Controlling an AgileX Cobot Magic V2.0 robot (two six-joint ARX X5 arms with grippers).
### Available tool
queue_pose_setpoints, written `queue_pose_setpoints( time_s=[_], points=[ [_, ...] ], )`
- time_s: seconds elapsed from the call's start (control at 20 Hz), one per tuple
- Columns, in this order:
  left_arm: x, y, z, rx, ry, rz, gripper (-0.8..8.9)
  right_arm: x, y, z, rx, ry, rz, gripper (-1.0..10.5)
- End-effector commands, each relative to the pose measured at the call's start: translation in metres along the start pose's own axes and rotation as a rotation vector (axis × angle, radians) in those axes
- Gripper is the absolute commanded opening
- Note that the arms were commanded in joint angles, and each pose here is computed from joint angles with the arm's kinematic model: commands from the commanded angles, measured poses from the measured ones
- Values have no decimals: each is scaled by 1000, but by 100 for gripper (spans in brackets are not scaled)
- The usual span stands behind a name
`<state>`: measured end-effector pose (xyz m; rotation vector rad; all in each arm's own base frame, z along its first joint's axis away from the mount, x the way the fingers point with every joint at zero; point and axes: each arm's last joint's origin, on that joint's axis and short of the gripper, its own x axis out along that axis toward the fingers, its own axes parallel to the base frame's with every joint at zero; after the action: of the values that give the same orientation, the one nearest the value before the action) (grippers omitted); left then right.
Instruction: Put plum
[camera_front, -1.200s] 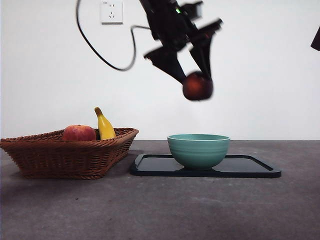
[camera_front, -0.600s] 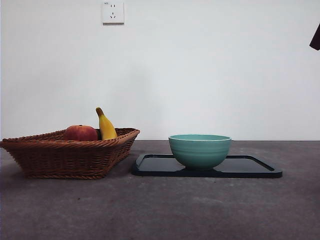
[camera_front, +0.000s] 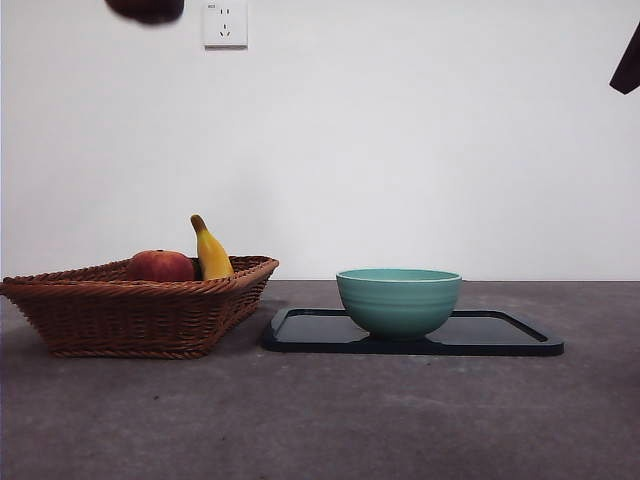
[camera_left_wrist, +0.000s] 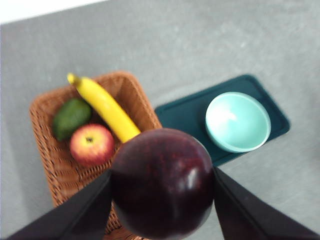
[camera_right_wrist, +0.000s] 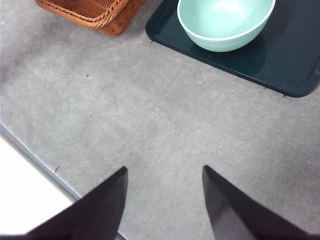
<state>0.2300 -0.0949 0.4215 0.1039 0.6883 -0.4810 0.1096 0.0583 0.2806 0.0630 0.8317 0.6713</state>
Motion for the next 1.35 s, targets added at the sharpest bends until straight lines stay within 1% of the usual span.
queue_pose_setpoints(
  time_s=[0.05, 0.2, 0.5, 0.7, 1.0, 1.35],
  points=[
    [24, 5, -17, -4, -9, 6, 213, -1, 1, 3, -20, -14, 6, 238],
    [59, 16, -44, -15, 12, 28, 213, -1, 1, 3, -19, -13, 6, 238],
    [107, 37, -87, -25, -38, 72, 213, -1, 1, 3, -18, -13, 6, 238],
    [135, 48, -100, -17, 19, 84, 213, -1, 1, 3, -17, -13, 6, 238],
    [179, 55, -112, -25, 80, 78, 213, -1, 1, 3, -16, -15, 6, 238],
    [197, 58, -122, -33, 133, 73, 214, -1, 1, 3, -14, -18, 5, 238]
  ],
)
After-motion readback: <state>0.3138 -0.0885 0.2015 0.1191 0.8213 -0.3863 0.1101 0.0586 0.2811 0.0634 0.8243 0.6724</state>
